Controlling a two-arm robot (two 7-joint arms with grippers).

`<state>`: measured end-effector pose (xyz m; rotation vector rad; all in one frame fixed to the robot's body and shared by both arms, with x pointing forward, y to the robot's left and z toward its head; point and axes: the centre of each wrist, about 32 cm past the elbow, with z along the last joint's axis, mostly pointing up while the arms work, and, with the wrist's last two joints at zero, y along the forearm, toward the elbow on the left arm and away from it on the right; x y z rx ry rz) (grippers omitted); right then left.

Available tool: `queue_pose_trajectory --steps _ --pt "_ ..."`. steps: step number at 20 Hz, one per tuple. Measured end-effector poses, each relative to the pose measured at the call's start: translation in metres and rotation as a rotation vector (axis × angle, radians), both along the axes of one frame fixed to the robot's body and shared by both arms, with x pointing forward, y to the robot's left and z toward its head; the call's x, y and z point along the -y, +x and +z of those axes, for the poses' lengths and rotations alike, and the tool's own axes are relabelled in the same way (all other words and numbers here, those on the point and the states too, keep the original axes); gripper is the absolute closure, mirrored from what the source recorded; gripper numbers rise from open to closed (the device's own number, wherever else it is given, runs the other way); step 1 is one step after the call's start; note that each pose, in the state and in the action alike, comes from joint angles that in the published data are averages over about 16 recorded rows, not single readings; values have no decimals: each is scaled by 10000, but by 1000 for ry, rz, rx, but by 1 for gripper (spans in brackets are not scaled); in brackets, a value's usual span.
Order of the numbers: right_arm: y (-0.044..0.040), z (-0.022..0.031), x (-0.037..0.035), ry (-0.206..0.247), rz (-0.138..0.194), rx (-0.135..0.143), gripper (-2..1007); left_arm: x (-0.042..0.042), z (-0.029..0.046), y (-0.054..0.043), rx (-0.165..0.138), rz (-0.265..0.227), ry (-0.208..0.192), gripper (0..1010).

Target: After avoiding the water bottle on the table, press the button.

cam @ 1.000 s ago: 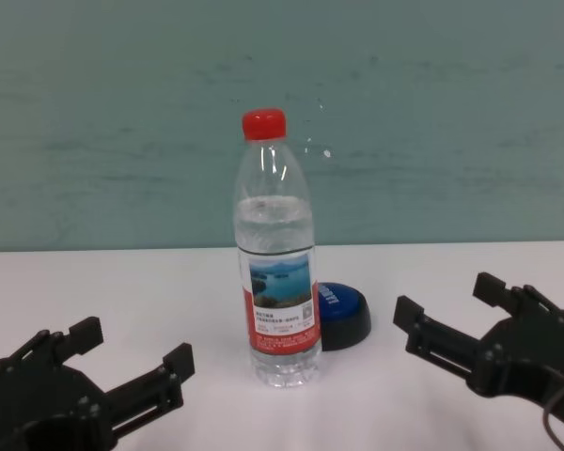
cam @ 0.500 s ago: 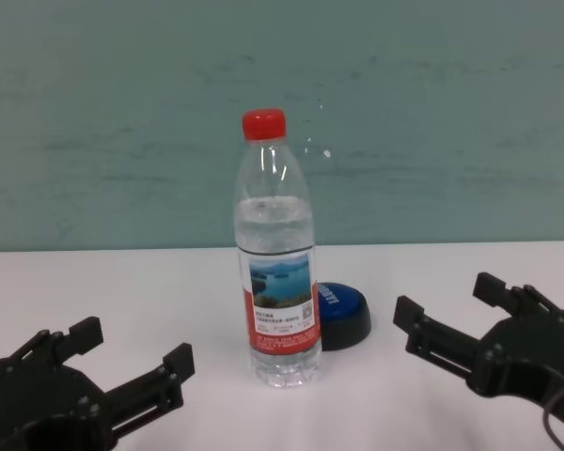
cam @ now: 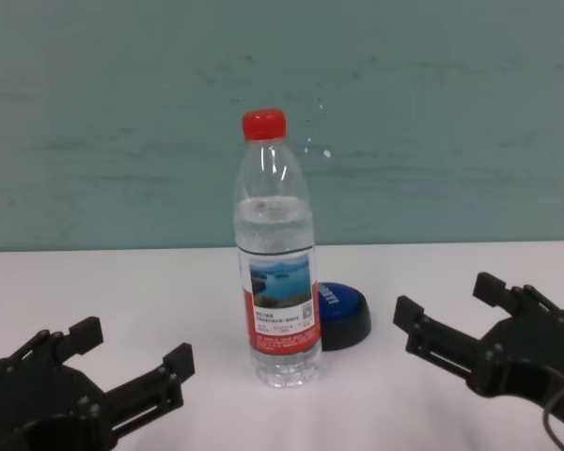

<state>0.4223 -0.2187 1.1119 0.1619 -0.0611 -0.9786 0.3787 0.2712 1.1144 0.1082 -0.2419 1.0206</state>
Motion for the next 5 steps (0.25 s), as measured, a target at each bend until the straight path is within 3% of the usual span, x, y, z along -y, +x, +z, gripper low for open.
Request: queue_pose_trajectory --steps 5 --pt "0 0 0 0 0 0 1 0 0 0 0 0 0 9"
